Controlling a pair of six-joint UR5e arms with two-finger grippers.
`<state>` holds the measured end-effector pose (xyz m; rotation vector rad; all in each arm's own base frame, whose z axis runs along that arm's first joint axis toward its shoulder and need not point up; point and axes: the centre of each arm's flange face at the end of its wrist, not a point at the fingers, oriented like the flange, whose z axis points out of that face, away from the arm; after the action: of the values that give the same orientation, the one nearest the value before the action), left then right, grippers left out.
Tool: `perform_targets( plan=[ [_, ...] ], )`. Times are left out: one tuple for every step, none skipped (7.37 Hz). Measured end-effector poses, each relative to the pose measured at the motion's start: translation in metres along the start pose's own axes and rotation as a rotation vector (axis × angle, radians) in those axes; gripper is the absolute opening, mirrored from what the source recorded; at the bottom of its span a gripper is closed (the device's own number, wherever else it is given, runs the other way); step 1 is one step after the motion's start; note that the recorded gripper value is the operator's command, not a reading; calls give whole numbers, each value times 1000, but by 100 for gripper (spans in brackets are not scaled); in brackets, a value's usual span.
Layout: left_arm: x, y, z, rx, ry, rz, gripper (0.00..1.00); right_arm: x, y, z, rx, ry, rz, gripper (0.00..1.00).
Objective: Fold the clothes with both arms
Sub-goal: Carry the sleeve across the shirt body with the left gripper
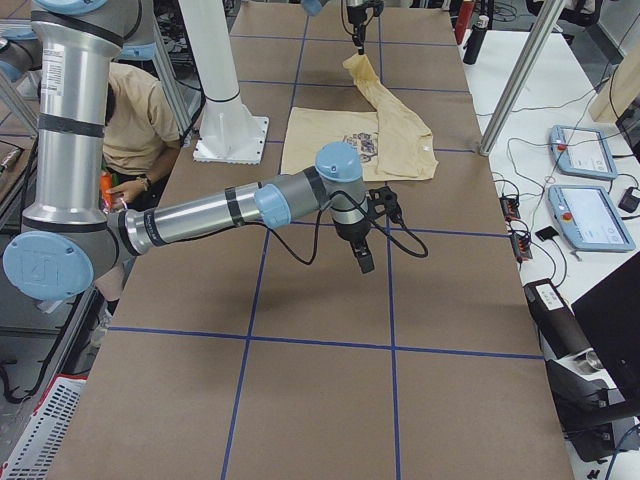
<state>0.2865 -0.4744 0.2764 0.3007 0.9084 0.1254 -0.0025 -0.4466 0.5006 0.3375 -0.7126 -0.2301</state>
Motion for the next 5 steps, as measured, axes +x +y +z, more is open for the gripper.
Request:
perform_targets(
  plan=[
    [45,-24,-22,-21,-5,-29,0,0,0,0,0,0,0,99],
    [82,-42,-39,-32,8,-66,0,0,0,1,-1,0,1,99],
    [114,-64,-46,-38,17,-103,0,1,-1,1,-1,0,1,99],
    [147,-93,-48,-47,13,-135,0,1,-1,1,-1,0,1,99],
    [181,-126,-46,-61,1,-173,0,1,-1,1,-1,0,1,99]
  ],
)
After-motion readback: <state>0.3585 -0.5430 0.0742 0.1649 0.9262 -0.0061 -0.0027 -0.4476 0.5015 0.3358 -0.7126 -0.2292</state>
